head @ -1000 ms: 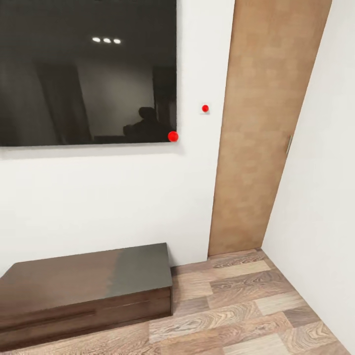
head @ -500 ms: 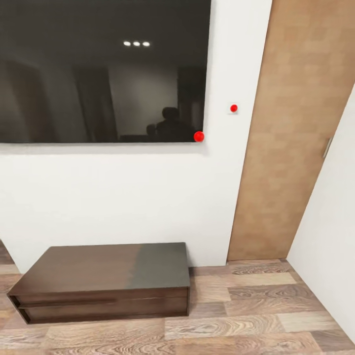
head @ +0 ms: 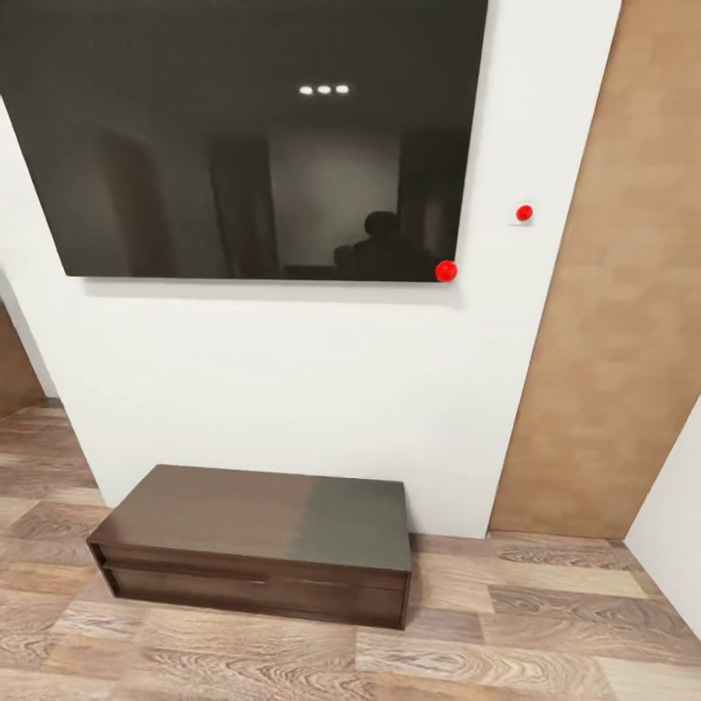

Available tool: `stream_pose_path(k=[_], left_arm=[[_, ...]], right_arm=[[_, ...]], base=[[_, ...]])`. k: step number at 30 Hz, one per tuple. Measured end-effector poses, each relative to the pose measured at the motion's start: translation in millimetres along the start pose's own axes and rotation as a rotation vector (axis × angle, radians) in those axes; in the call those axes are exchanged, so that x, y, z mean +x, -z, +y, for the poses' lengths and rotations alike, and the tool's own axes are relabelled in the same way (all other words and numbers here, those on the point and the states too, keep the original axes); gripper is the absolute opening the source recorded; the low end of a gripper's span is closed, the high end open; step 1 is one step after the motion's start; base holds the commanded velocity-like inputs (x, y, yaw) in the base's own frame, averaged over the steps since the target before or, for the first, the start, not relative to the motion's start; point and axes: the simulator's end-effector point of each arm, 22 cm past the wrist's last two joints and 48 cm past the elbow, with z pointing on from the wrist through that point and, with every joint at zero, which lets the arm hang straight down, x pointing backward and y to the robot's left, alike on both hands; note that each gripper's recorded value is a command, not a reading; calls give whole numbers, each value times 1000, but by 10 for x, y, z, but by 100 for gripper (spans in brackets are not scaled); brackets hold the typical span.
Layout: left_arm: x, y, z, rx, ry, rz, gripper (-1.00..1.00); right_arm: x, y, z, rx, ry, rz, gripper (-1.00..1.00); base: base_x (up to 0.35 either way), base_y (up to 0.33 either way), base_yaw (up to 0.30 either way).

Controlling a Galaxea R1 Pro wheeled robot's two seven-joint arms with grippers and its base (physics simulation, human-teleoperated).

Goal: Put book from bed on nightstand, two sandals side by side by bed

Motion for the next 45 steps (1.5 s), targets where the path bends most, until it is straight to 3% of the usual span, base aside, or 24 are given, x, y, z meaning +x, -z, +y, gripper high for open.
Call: stream_pose_path(k=[45], left_arm=[[0,0,0,0,0,0,100]], right_arm=[[0,0,1,0,0,0,100]], base=[[0,0,294]])
